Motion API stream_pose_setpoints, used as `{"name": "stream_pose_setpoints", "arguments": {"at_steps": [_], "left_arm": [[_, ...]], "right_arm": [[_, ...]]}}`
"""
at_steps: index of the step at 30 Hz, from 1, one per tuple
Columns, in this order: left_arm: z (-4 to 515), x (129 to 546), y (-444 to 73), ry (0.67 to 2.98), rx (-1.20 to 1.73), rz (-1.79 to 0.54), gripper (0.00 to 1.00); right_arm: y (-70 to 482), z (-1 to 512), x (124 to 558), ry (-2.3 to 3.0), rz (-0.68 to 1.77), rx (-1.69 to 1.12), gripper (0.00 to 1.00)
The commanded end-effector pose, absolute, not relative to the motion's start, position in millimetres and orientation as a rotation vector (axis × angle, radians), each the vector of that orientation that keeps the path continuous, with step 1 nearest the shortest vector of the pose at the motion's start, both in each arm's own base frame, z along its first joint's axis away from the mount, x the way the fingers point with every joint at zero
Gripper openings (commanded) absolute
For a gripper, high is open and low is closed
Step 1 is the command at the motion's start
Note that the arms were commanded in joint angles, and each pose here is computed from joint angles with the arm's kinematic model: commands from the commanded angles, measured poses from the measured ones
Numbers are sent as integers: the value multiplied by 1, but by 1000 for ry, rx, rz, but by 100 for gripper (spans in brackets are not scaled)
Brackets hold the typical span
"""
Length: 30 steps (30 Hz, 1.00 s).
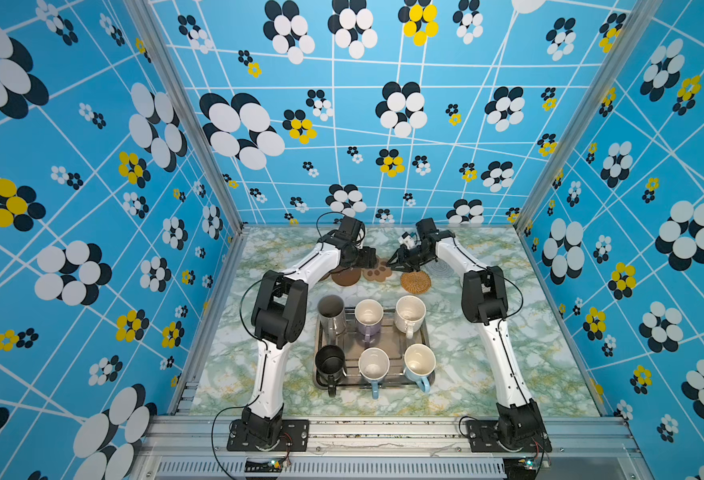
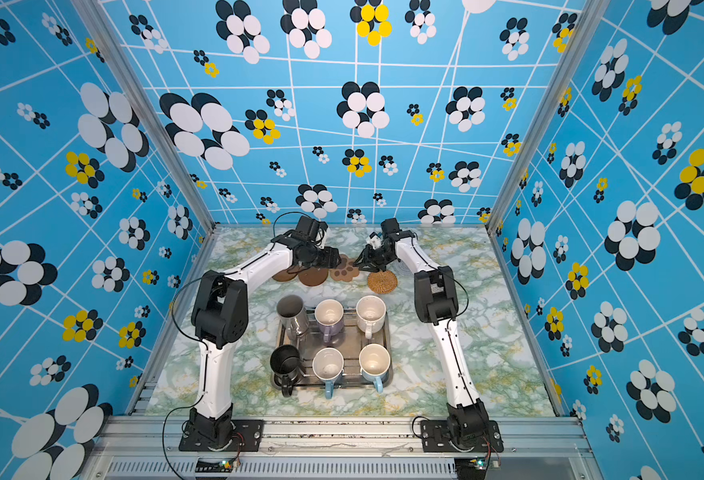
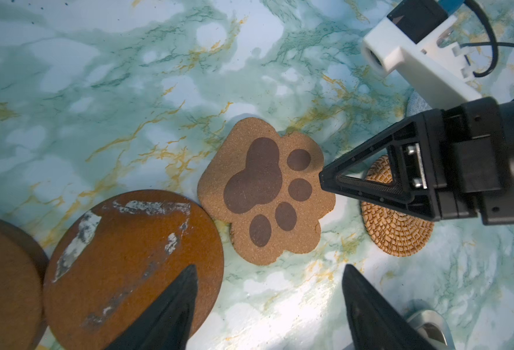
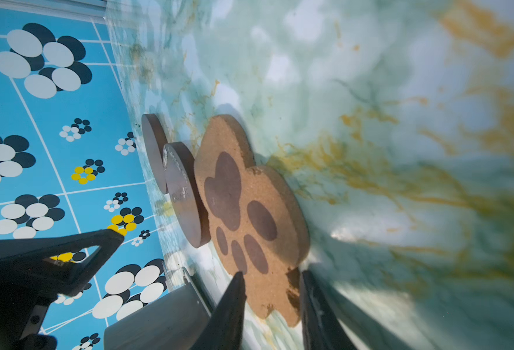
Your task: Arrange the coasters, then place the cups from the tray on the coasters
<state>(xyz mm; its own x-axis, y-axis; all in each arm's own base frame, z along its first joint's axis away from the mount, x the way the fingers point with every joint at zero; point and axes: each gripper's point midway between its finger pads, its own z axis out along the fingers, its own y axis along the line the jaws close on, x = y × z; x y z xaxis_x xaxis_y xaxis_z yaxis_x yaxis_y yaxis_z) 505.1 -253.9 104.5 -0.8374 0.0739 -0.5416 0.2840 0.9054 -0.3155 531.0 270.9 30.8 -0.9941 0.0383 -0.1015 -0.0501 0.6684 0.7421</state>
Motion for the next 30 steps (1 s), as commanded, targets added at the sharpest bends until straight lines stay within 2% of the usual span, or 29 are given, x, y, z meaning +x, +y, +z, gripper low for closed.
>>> {"name": "stream_pose_setpoints", "arguments": {"at_steps": [1,10,15,22,30], "left_arm": [[133,508,-240,2478,217,-506,76],[148,523,-188,2474,128,-341,78],[155,541,-146,2480,86,-192,80],[126,575,-114,2567,129,27,80],[83,596,-107,2621,156,109,78]], "right_arm": [[274,17,518,2832,1187,23,34],[276,28,515,2825,1185,10,34],[275,40,514,2813,1181,3,38],[267,57,512,2793,1100,-13,39],[258,92,508,2730,1047,-35,39]]}}
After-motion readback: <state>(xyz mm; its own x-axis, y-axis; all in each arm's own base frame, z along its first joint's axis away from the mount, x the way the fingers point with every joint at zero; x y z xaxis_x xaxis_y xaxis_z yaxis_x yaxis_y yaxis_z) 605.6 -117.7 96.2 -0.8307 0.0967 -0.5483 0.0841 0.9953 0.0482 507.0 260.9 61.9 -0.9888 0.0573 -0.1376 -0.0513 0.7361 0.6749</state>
